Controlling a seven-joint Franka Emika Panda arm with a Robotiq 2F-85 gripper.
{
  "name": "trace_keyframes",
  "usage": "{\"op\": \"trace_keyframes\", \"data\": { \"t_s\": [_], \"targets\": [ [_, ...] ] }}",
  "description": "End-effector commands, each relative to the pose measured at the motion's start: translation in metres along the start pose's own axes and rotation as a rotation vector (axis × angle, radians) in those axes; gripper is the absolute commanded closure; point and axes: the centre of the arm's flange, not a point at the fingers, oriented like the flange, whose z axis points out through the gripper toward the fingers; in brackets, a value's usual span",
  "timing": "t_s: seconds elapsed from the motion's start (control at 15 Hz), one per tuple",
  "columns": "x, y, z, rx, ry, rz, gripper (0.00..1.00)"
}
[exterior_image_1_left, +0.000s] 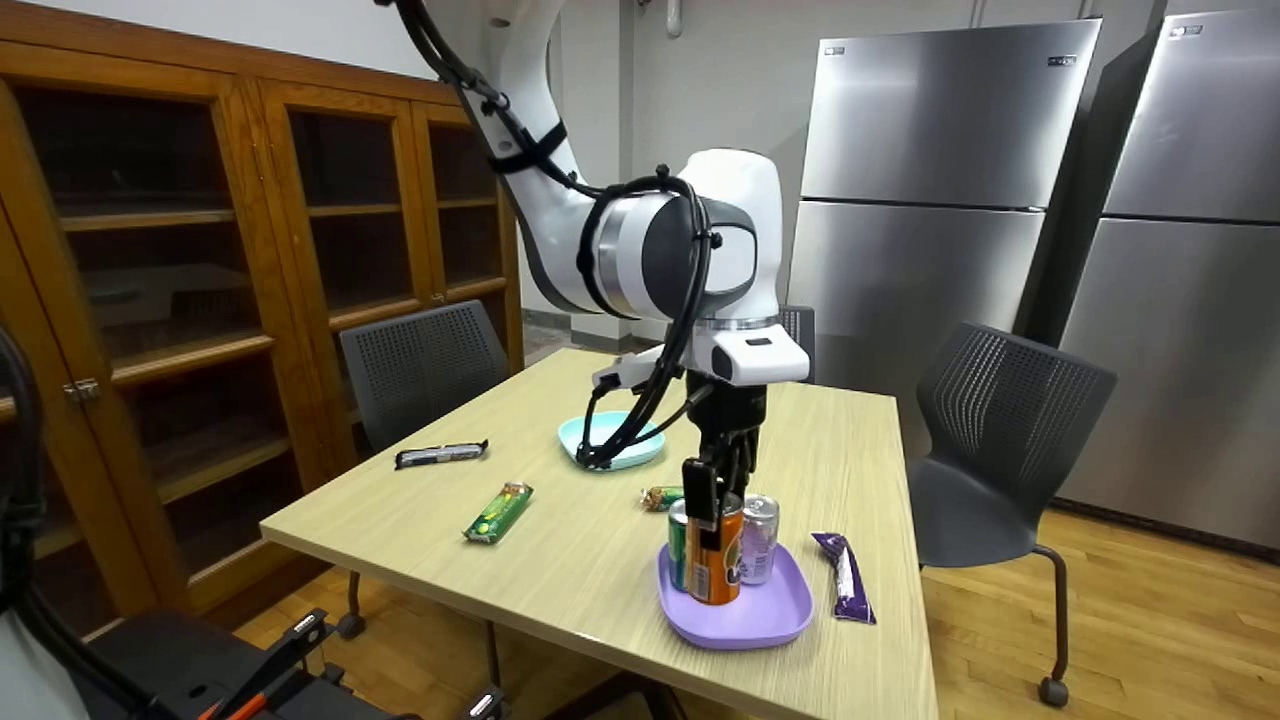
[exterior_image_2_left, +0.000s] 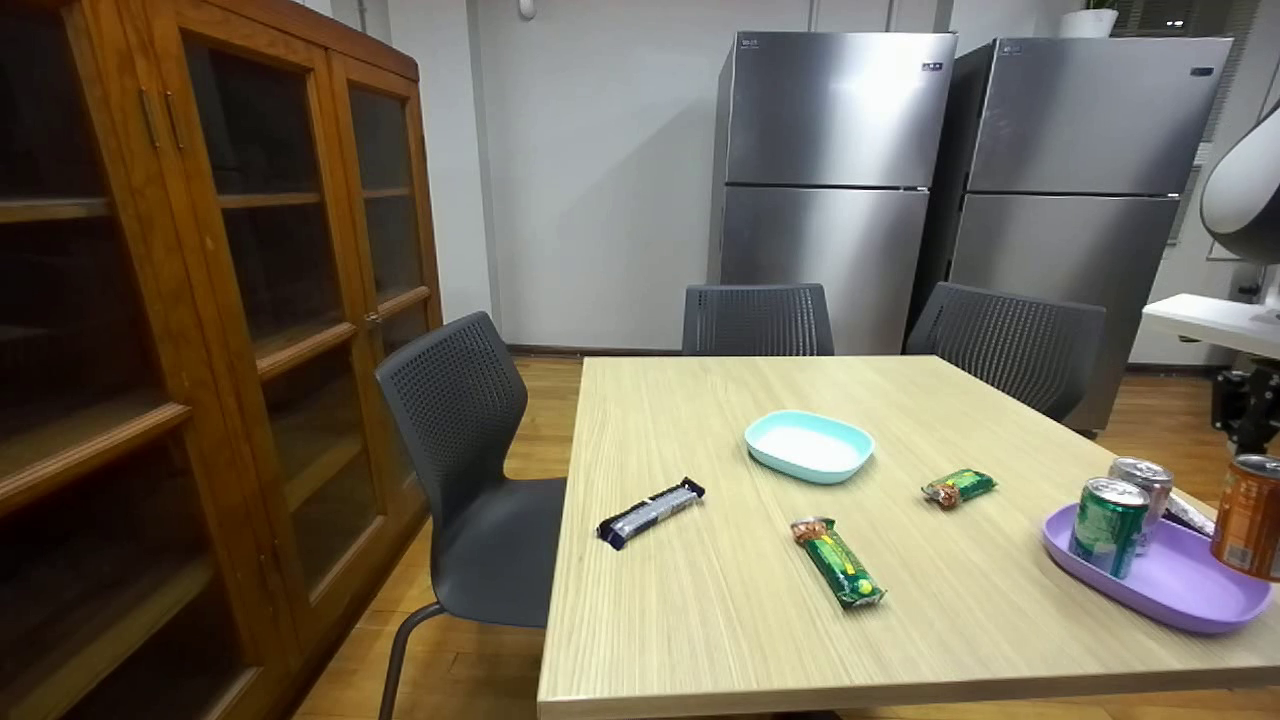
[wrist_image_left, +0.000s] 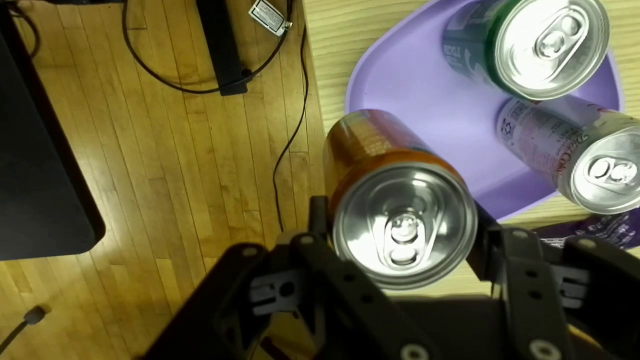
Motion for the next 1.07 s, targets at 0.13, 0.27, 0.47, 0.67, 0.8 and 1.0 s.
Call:
{"op": "trace_keyframes", "data": {
  "t_s": [0.13,0.27,0.47,0.67,0.8,1.0],
  "targets": [
    [0.014,-0.016,0.015,0.013,-0.026,0.172,0.62],
    [0.017,-0.021,0.023,0.014,-0.033,0.221,0.62],
    [0.02,-0.026,0.032,0.017,-0.042,0.276,0.62],
    [0.022,-0.031,0.042,0.01,-0.054,0.322,0.62],
    [0.022,-0.035,0.048,0.015,-0.062,0.347,0.62],
    [0.024,-0.039,0.054,0.024,-0.078,0.385,0.62]
  ]
}}
